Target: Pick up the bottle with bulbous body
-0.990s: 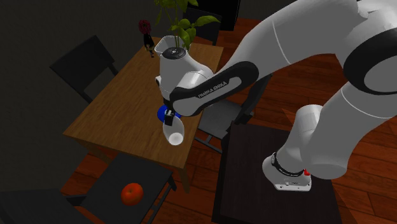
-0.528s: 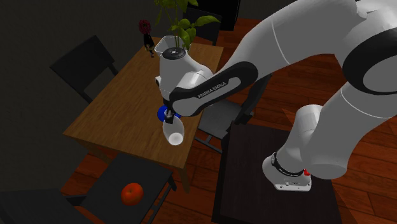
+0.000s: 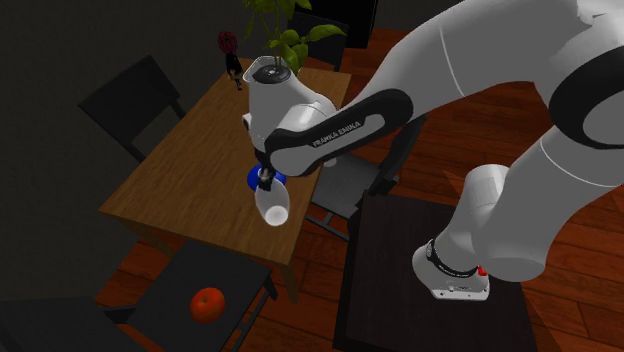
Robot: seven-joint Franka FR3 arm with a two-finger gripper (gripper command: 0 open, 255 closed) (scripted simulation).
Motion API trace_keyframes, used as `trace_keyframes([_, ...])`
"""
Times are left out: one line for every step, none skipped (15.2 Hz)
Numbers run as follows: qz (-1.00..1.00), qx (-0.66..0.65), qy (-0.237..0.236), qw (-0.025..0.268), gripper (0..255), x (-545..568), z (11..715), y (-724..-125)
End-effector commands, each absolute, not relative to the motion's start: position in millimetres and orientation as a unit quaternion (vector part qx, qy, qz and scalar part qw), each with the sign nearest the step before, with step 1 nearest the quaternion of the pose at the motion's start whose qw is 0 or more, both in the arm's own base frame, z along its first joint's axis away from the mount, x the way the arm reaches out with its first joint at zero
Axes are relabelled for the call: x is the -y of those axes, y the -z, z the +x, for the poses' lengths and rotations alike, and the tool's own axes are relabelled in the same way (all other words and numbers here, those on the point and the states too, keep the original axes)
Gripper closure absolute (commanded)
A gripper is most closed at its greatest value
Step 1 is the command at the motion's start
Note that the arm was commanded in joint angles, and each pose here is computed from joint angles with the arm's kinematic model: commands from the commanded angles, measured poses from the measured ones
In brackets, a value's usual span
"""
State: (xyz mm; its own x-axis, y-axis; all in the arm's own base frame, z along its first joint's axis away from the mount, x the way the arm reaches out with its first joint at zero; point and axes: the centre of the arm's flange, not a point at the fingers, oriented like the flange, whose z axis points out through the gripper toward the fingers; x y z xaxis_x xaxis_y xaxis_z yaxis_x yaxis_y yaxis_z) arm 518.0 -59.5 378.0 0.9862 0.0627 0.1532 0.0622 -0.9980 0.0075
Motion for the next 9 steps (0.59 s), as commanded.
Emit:
trace_keyframes([0.997,-0.031,-0.077,0.001,255,59,517,-390])
trace_keyframes([0.997,-0.031,-0.077,0.001,255,59,517,-395])
trace_keyframes([0.997,-0.031,-0.077,0.001,255,59,517,-400])
trace_keyframes([0.997,-0.031,-0.077,0.001,255,59,517,-405])
trace_keyframes([0.997,-0.031,-0.077,0.001,255,59,517,-411])
trace_keyframes([0.997,-0.031,-0.077,0.001,255,59,517,-416])
trace_keyframes([0.997,-0.031,-0.077,0.001,255,59,517,-421])
trace_keyframes([0.997,-0.031,-0.077,0.001,255,59,517,-427])
trace_keyframes([0.997,-0.031,-0.077,0.001,255,59,517,-432])
